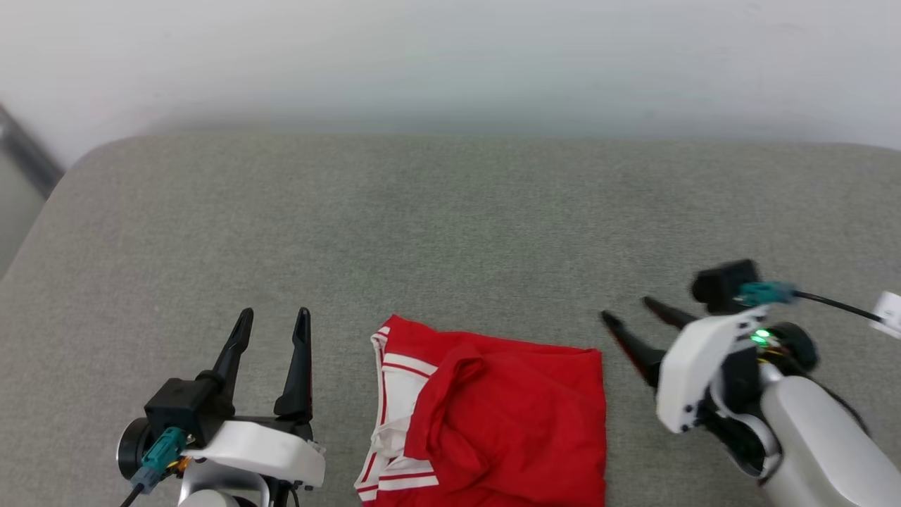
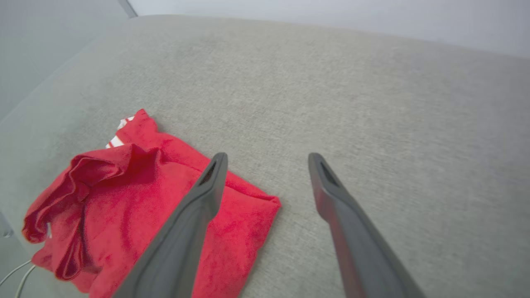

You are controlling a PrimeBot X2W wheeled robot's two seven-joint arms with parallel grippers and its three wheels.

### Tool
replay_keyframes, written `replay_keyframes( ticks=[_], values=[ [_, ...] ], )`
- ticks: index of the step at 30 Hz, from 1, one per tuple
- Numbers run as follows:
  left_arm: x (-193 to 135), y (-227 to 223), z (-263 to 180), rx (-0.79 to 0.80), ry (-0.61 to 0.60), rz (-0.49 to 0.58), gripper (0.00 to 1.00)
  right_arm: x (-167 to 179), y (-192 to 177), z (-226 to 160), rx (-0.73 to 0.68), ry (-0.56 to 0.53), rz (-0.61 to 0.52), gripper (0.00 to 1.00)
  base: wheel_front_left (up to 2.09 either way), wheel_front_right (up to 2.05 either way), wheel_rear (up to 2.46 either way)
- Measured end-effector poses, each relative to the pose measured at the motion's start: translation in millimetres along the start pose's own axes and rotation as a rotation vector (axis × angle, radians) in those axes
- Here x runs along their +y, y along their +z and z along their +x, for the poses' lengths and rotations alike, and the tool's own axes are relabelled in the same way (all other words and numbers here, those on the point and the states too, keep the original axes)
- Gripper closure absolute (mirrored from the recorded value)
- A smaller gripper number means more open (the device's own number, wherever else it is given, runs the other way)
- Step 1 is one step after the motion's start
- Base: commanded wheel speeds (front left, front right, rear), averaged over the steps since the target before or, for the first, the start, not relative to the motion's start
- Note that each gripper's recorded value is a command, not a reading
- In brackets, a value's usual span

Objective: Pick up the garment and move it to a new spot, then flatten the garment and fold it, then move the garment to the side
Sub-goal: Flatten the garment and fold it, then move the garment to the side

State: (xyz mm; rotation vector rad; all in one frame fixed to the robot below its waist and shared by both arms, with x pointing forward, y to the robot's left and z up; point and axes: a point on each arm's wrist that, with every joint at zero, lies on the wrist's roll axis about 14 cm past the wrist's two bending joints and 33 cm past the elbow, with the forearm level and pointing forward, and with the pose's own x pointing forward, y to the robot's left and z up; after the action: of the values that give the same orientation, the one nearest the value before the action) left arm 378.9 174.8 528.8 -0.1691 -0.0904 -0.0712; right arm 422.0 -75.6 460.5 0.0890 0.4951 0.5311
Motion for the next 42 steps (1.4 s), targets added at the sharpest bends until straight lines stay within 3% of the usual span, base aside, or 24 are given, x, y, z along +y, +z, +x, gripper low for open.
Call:
replay_keyframes(
  ticks=[7, 15, 26, 37, 42],
  values=[
    [-3.1, -0.8, 0.5, 0.002, -0.009, 0.007, 0.0, -69.2, 30.0, -71.8, -0.337, -0.288, -0.005, 0.0, 0.0, 0.0, 0.0],
    [-7.4, -0.8, -3.0, 0.004, -0.02, 0.014, 0.0, -66.5, 42.8, -122.4, -0.53, -0.387, 0.01, 0.0, 0.0, 0.0, 0.0],
    [-3.7, -5.2, -21.9, 0.023, 0.001, 0.031, 0.0, -40.3, 22.7, -147.3, -0.535, -0.398, 0.002, 0.0, 0.0, 0.0, 0.0],
    [-3.1, -5.1, -29.5, 0.025, 0.008, 0.033, 0.0, -33.6, 26.6, -151.7, -0.541, -0.395, -0.029, 0.0, 0.0, 0.0, 0.0],
    [-1.9, -4.2, -29.3, 0.022, 0.014, 0.033, 0.0, -40.9, 17.1, -150.3, -0.5, -0.406, 0.032, 0.0, 0.0, 0.0, 0.0]
  ],
)
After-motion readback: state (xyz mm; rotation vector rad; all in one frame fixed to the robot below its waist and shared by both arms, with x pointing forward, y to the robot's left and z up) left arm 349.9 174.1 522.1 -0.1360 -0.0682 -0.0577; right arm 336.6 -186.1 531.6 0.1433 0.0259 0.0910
